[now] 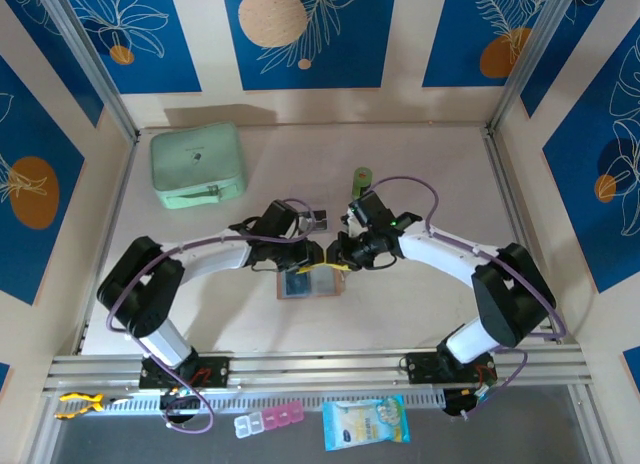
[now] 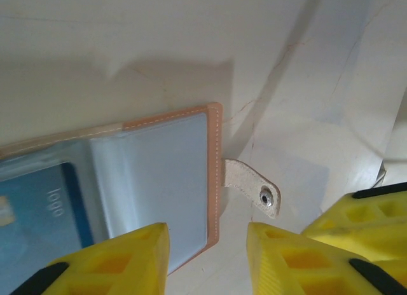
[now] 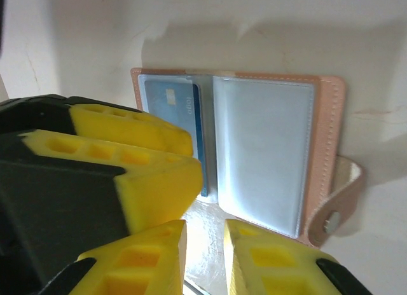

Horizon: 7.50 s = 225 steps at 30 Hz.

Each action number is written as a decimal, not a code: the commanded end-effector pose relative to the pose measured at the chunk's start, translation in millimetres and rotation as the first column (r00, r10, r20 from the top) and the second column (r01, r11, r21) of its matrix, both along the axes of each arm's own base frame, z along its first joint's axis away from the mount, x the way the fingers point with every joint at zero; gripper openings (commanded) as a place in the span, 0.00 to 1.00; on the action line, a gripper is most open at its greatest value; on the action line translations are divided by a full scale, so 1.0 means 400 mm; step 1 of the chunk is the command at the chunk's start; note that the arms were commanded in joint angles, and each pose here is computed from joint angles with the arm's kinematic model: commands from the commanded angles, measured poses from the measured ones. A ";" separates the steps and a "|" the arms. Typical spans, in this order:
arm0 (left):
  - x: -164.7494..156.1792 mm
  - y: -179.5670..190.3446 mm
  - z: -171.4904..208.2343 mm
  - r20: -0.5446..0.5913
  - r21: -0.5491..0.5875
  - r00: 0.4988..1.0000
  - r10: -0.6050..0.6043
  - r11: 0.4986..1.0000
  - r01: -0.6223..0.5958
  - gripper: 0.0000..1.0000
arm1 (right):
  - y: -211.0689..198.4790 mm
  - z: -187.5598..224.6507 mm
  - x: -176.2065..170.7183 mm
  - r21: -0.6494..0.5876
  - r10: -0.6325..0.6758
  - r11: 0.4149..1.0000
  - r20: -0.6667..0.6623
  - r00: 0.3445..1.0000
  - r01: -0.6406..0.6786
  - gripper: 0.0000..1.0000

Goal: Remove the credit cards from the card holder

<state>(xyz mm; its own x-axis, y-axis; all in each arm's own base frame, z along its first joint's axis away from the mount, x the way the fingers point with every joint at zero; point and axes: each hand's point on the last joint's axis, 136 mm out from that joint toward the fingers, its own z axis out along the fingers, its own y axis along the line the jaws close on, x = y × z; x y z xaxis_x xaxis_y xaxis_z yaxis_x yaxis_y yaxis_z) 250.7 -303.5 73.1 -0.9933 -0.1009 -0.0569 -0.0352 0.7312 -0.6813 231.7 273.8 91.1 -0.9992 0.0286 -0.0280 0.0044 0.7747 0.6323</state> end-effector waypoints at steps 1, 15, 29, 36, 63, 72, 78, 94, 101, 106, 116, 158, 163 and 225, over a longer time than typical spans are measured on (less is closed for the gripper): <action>0.007 0.042 0.016 0.036 -0.004 0.999 0.025 1.000 -0.025 0.34 | 0.037 0.011 0.003 0.012 0.019 1.000 -0.009 1.000 -0.019 0.23; -0.024 0.186 -0.031 -0.014 0.053 0.994 0.106 0.993 -0.105 0.18 | 0.122 -0.052 -0.008 -0.008 0.082 0.997 -0.058 0.995 -0.082 0.22; -0.054 0.201 -0.103 -0.094 0.073 0.991 0.091 0.994 -0.084 0.11 | 0.162 -0.104 -0.013 0.000 0.107 0.994 -0.105 0.989 -0.108 0.22; -0.059 0.205 -0.117 -0.111 0.091 0.990 0.087 0.993 -0.077 0.08 | 0.172 -0.118 -0.012 0.004 0.118 0.993 -0.118 0.986 -0.118 0.22; -0.071 0.218 -0.144 -0.128 0.119 0.988 0.092 0.990 -0.076 0.00 | 0.164 -0.173 -0.021 -0.046 0.124 0.990 -0.165 0.979 -0.133 0.20; -0.074 0.222 -0.147 -0.127 0.124 0.987 0.093 0.989 -0.077 0.00 | 0.121 -0.169 -0.012 -0.144 0.106 0.982 -0.123 0.987 -0.123 0.20; -0.075 0.222 -0.144 -0.125 0.124 0.988 0.094 0.989 -0.078 0.00 | 0.117 -0.157 -0.007 -0.153 0.112 0.980 -0.103 0.988 -0.127 0.20; -0.056 0.210 -0.097 -0.094 0.100 0.992 0.090 0.992 -0.080 0.00 | 0.128 -0.125 -0.006 -0.122 0.127 0.983 -0.077 0.989 -0.135 0.21; -0.052 0.197 -0.055 -0.074 0.075 0.995 0.071 0.995 -0.065 0.00 | 0.122 -0.067 0.010 -0.094 0.115 0.989 0.002 0.993 -0.114 0.21; -0.050 0.163 -0.048 -0.068 0.071 0.997 0.043 0.997 -0.038 0.00 | 0.103 -0.064 0.014 -0.091 0.095 0.991 0.002 0.995 -0.094 0.21; -0.061 0.137 -0.090 -0.092 0.097 0.996 0.021 0.995 -0.013 0.00 | 0.090 -0.093 0.000 -0.097 0.094 0.990 -0.047 0.994 -0.098 0.21; -0.086 0.172 -0.144 -0.131 0.173 0.991 0.035 0.985 -0.012 0.00 | 0.133 -0.121 -0.024 0.038 0.105 0.994 -0.125 0.987 -0.101 0.18; -0.085 0.171 -0.144 -0.129 0.173 0.991 0.035 0.985 -0.012 0.00 | 0.124 -0.121 -0.026 0.034 0.101 0.995 -0.123 0.987 -0.098 0.12; -0.073 0.166 -0.097 -0.078 0.139 0.996 0.032 0.990 -0.021 0.00 | 0.052 -0.057 -0.009 -0.154 0.057 0.987 0.006 0.998 -0.056 0.06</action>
